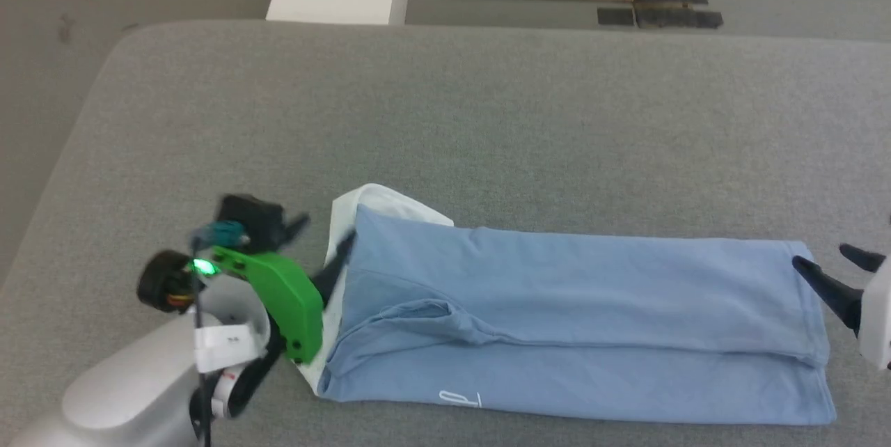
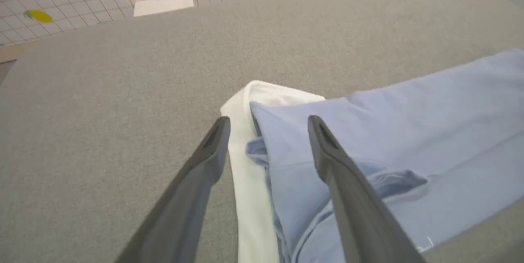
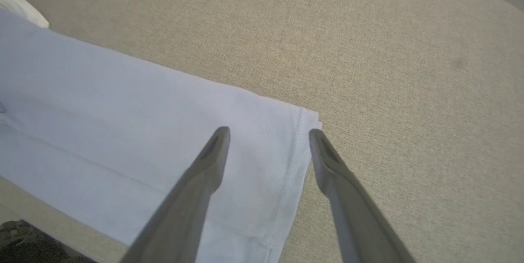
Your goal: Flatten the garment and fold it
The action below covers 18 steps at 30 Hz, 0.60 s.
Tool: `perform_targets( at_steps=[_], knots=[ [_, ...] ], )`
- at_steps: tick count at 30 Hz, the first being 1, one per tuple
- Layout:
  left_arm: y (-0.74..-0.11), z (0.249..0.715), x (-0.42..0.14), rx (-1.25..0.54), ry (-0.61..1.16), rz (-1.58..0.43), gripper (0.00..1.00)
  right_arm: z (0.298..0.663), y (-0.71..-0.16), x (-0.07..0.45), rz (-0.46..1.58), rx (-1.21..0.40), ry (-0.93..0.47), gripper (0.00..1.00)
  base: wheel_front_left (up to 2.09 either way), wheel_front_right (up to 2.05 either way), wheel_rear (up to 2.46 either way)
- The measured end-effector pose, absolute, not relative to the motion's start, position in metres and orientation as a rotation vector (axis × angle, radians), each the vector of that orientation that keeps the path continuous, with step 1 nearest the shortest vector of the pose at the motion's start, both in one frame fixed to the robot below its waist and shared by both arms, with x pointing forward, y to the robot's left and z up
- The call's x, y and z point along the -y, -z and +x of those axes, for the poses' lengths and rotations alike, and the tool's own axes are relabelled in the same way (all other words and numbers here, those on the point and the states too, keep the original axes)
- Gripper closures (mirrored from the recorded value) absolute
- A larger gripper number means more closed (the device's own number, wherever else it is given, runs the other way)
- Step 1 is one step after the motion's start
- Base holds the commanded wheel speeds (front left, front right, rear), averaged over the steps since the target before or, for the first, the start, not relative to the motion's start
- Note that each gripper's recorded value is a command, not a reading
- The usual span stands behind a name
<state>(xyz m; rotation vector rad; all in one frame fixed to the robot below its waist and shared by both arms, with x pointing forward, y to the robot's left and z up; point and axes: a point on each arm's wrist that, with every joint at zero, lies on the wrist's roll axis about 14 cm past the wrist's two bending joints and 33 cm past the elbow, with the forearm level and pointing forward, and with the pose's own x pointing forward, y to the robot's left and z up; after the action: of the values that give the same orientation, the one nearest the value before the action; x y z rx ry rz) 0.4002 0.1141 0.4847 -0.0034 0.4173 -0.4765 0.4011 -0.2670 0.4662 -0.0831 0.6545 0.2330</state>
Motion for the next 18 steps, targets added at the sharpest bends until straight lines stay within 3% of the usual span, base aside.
perform_targets(
  at_steps=[5,18],
  knots=[
    [-0.530,0.420,-0.143,-0.128,0.293,-0.037,0.00,0.388,-0.454,0.279,0.035,-0.657,-0.140,0.00,0.00,0.00,0.00],
    [-0.555,0.401,-0.177,0.110,0.092,0.078,0.00,0.365,-0.407,0.284,0.241,-0.698,0.083,0.00,0.00,0.00,0.00]
  ],
)
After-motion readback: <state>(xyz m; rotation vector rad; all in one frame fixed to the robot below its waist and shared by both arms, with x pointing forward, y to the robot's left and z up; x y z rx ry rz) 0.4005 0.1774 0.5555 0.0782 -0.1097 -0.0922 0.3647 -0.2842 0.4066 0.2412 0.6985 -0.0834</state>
